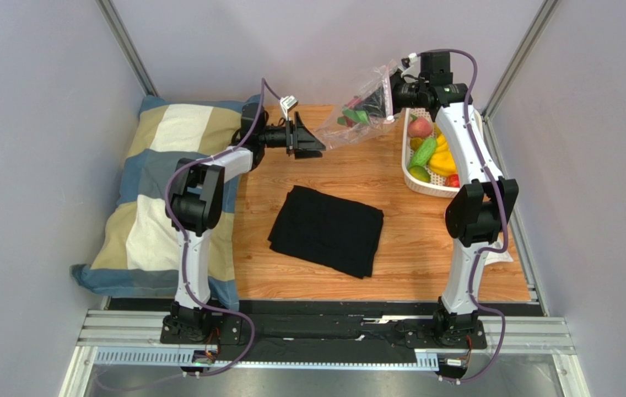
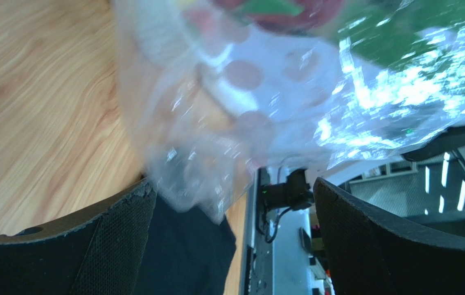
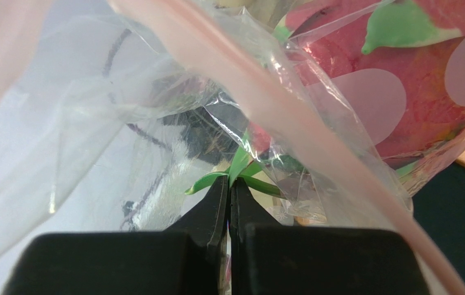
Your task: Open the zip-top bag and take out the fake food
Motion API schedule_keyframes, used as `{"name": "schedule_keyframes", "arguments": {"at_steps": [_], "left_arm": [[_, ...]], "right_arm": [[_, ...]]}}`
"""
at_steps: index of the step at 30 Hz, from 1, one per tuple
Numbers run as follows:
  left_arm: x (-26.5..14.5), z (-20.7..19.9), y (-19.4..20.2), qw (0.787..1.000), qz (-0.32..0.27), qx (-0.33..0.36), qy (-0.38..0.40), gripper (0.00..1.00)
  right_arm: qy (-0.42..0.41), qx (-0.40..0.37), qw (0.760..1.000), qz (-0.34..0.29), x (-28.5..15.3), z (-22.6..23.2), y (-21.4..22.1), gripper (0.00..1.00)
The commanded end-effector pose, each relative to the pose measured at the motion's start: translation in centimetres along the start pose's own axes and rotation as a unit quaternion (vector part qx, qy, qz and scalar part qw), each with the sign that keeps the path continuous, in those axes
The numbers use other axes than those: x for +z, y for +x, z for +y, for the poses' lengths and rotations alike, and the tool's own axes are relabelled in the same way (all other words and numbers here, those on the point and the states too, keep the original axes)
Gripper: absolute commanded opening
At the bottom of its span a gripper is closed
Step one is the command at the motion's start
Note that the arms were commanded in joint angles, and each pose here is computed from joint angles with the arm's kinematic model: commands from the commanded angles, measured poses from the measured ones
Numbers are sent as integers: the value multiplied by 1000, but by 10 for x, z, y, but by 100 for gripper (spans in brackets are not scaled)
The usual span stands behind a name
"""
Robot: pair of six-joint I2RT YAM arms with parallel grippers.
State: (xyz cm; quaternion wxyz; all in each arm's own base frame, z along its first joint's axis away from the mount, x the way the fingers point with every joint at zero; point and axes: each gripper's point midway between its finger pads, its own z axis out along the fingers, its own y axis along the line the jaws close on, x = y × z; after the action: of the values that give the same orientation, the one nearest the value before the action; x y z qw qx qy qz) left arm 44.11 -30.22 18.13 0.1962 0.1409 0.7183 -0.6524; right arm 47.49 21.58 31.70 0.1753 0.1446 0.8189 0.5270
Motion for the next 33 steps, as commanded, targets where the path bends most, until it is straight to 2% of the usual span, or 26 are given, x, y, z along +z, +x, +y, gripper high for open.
{"name": "schedule_keyframes", "arguments": {"at_steps": [1,6,7,9,10,11,12,13,14,16,19,20,21,22,26,27,29,30,33], "left_arm": [[-1,-39,-15,994,-20,32,102,99],[16,-38,-16,993,-20,12,116,99],[18,-36,-17,994,-20,12,111,97],[20,-31,-20,995,-21,17,91,87],[20,-28,-24,996,-35,14,82,74],[20,-26,-26,996,-43,14,76,66],[18,-24,-30,996,-50,14,67,51],[17,-19,-35,996,-65,7,53,17],[17,-17,-36,996,-71,9,46,8],[15,-13,-40,996,-83,15,28,0],[12,1,-44,995,-99,4,-12,0],[7,11,-47,993,-109,-4,-37,0],[-1,29,-38,990,-98,-27,-96,0],[-9,46,-45,981,-124,-30,-149,0],[-48,88,-44,949,-145,-61,-272,0],[-64,109,-29,934,-130,-102,-316,0],[-70,115,-38,935,-144,-82,-314,0],[-76,122,-32,929,-135,-94,-332,0],[-87,124,-40,919,-130,-59,-368,0]], "right_arm": [[-58,-28,998,12,-12,39,10,0],[-67,-36,997,18,-13,46,22,0],[-67,-36,997,19,-13,46,23,0],[-66,-38,997,22,-12,47,29,0],[-67,-39,997,23,-12,47,30,0],[-66,-40,997,23,-12,47,31,0],[-64,-39,997,24,-12,44,33,0],[-64,-40,997,24,-13,44,34,0],[-63,-41,997,24,-13,43,35,0],[-60,-40,997,27,-13,41,38,0],[-59,-46,997,25,-14,40,38,0],[-57,-47,997,24,-15,40,38,0],[-54,-54,997,19,-15,39,35,0],[-50,-55,997,16,-17,40,34,0],[-31,-81,996,-3,-26,41,24,0],[-24,-87,996,-7,-26,39,22,0],[-15,-96,995,-7,-27,36,24,0],[-8,-95,995,-8,-26,32,23,0],[5,-101,995,-10,-24,25,19,0]]}}
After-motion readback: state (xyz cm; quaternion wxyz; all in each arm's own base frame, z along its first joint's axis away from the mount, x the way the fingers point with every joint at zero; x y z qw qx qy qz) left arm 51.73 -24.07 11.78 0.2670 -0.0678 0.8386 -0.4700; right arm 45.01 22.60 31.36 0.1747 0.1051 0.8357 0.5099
